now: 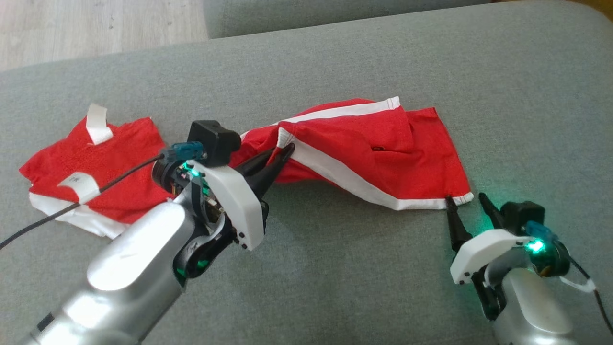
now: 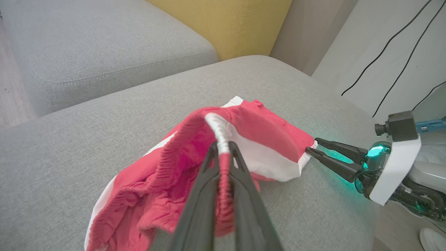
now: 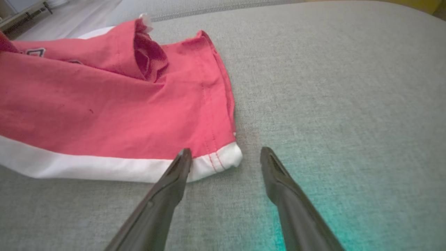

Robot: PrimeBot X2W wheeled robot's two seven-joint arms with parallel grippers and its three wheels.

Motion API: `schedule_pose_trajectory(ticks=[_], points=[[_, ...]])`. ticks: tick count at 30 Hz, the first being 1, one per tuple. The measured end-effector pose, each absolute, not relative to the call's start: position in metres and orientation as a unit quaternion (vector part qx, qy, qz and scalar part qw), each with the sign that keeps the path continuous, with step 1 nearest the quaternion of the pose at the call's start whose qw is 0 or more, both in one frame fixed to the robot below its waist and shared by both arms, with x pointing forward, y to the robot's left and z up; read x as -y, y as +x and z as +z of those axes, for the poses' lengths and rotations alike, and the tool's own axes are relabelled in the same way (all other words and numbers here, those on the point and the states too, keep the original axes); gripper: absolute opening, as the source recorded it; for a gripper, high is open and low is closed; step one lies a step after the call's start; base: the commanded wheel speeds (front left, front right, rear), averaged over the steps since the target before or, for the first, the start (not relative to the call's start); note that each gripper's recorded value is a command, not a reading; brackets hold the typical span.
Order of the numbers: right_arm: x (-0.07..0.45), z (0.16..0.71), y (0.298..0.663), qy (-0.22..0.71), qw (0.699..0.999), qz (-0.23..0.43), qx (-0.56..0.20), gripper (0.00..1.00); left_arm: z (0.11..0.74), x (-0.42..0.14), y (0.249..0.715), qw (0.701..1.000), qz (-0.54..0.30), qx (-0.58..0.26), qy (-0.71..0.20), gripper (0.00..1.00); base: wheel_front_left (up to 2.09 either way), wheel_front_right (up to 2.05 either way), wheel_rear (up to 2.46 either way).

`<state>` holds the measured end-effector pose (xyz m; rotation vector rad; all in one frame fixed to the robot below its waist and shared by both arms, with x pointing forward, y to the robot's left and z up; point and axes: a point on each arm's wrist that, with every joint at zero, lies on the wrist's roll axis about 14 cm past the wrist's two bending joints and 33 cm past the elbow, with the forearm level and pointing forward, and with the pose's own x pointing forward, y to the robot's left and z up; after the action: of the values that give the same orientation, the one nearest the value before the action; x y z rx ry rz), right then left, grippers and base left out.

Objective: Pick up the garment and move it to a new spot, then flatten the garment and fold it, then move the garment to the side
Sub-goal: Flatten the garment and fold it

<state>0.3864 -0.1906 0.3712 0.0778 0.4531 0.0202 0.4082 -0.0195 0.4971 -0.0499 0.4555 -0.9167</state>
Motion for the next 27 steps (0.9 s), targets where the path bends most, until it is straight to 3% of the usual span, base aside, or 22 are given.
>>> schedule_pose_trajectory(ticks=[5,6,7,18,27], points=[[0.186,0.367,0.39,0.032,0.971,0.019,-0.235,1.0,0.494,0.019,0.409,0.871,-0.439,-0.221,-0.026,0.0,0.0,0.0,0.0],[0.185,0.366,0.39,0.032,0.971,0.021,-0.237,0.41,0.494,0.019,0.409,0.871,-0.438,-0.222,-0.026,0.0,0.0,0.0,0.0],[0.184,0.366,0.391,0.031,0.97,0.024,-0.239,0.0,0.494,0.019,0.409,0.871,-0.438,-0.222,-0.026,0.0,0.0,0.0,0.0],[0.184,0.394,0.403,0.044,0.981,0.022,-0.187,0.0,0.504,0.014,0.41,0.876,-0.434,-0.209,-0.014,0.0,0.0,0.0,0.0],[0.188,0.53,0.455,0.058,0.997,0.029,-0.028,0.0,0.576,0.011,0.437,0.897,-0.423,-0.129,0.011,0.0,0.0,0.0,0.0]])
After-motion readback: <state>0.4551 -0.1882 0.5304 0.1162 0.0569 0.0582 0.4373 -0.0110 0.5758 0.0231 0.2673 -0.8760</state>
